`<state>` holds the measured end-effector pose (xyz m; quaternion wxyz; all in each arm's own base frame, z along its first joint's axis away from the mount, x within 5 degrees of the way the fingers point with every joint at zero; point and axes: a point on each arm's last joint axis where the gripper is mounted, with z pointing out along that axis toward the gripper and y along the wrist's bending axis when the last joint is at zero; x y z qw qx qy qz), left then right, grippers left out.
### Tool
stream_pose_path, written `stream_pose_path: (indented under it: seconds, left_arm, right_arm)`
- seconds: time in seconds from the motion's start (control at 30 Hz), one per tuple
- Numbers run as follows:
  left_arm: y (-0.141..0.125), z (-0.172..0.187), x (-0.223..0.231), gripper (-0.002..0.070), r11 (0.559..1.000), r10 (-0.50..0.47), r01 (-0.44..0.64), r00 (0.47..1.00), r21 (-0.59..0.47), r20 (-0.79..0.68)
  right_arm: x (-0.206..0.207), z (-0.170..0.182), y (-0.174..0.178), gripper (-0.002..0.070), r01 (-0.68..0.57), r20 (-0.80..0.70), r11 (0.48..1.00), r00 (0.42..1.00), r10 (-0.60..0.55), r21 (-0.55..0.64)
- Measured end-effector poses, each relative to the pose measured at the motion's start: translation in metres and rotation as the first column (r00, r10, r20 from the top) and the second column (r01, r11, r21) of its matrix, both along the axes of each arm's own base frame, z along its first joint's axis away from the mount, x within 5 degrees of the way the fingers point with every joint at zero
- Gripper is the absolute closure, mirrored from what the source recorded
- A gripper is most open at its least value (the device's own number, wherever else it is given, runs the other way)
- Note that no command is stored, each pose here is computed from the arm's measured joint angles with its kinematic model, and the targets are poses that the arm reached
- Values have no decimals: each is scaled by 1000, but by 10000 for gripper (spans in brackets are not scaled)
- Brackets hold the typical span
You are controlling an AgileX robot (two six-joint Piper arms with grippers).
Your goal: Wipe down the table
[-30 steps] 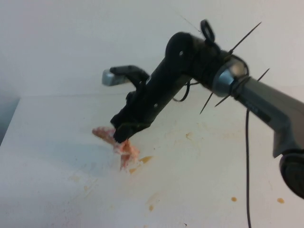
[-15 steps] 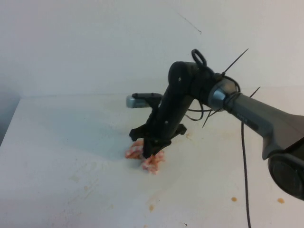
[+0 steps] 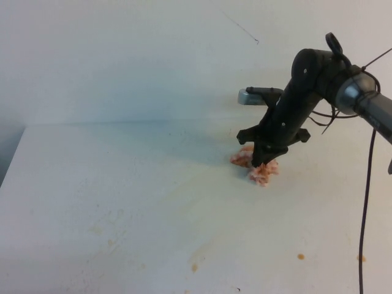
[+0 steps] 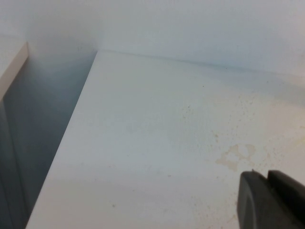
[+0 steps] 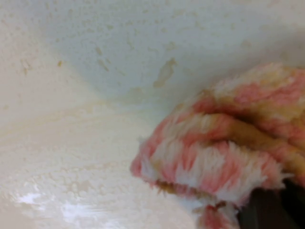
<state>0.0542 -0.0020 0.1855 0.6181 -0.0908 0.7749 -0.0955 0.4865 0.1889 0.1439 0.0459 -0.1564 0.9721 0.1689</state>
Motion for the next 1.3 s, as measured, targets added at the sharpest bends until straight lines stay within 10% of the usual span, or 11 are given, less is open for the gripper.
stream_pose_path:
  seconds: [0.9,1.3]
  left_arm:
    - [0,0,0,679,1000,0,0,1000,0,0]
    - [0,0,0,679,1000,0,0,1000,0,0]
  right_arm:
    - [-62,212,24,654,-206,542,978,823,169,8]
    - [-101,248,38,654,-279,622,954,729,287,-114]
